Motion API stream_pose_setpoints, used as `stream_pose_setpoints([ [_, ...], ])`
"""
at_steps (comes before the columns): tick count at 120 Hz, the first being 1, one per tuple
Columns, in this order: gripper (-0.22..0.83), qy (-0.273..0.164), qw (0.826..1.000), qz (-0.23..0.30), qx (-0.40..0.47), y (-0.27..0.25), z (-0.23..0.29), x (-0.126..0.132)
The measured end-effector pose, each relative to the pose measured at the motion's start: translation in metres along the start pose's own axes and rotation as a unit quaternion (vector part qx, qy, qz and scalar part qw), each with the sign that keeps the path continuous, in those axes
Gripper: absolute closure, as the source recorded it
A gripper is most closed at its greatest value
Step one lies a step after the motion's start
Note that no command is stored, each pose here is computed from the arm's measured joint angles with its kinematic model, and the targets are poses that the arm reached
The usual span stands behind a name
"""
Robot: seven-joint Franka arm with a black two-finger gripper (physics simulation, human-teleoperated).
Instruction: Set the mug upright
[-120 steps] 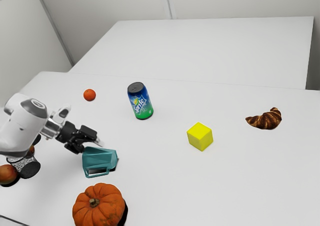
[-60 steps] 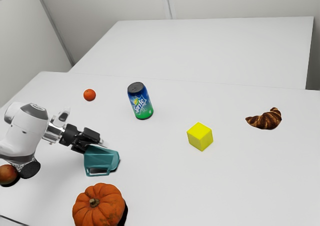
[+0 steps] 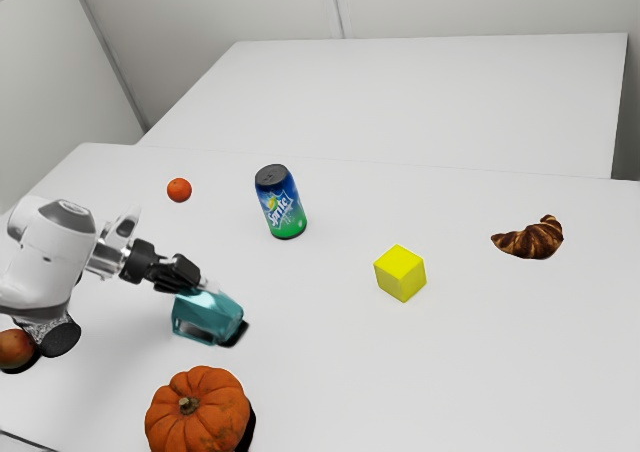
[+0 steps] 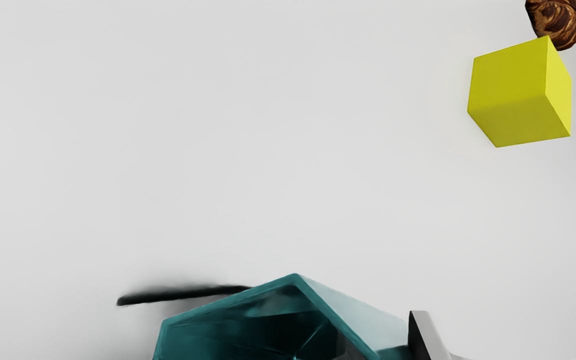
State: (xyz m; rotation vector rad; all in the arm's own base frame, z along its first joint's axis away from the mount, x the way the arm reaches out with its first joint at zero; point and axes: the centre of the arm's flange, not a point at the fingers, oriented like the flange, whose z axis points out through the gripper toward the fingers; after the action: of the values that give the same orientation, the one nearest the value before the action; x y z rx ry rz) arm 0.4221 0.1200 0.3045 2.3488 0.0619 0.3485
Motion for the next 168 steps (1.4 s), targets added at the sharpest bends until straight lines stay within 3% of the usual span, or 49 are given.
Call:
stream_pose_setpoints([
  [35,0.76,0.011,0.999,0.04,-0.001,0.026,-0.01,0.012],
  [53,0.76,0.001,0.997,0.08,0.006,0.055,-0.008,0.034],
  [73,0.77,-0.055,0.984,0.157,0.062,0.104,-0.017,0.074],
  [87,0.77,-0.105,0.973,0.177,0.106,0.127,-0.018,0.085],
  [107,0.78,-0.164,0.957,0.174,0.167,0.15,-0.006,0.086],
  [126,0.78,-0.192,0.94,0.165,0.228,0.166,0.007,0.082],
  [141,0.78,-0.19,0.93,0.155,0.272,0.166,0.017,0.078],
  [168,0.78,-0.16,0.928,0.126,0.312,0.155,0.04,0.065],
])
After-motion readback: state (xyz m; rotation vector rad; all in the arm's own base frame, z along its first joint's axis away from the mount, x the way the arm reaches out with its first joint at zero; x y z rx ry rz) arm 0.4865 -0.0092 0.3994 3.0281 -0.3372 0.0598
